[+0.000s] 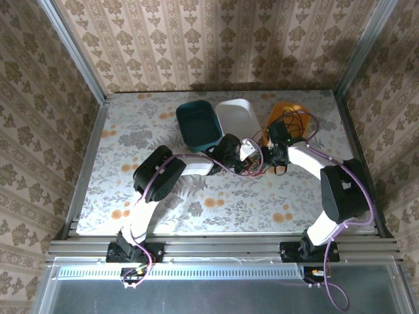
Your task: Untangle the cables
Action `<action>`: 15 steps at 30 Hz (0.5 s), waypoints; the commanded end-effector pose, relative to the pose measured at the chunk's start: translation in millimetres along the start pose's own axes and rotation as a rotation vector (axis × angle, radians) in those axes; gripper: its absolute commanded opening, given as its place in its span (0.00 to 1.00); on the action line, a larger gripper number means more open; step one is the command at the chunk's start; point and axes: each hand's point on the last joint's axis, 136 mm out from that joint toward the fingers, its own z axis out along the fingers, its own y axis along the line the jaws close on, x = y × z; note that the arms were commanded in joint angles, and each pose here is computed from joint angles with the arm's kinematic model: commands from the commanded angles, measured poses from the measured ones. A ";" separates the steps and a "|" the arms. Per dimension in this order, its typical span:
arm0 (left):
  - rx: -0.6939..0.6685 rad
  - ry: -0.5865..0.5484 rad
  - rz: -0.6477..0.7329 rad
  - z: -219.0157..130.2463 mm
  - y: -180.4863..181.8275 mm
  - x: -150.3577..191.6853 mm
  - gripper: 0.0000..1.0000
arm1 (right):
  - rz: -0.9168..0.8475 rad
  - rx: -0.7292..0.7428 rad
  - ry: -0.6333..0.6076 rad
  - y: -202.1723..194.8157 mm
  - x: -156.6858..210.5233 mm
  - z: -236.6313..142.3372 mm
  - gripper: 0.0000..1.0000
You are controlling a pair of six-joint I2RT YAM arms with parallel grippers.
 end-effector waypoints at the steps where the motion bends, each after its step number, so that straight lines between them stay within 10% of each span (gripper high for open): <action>1: 0.012 0.017 -0.006 4.6 4.0 4.5 0.00 | 0.006 -0.050 -0.099 13.7 -27.8 -44.1 0.00; 15: 0.015 0.075 0.018 -7.8 -0.3 27.4 0.00 | 0.206 -0.143 -0.346 -4.9 -93.5 -134.0 0.00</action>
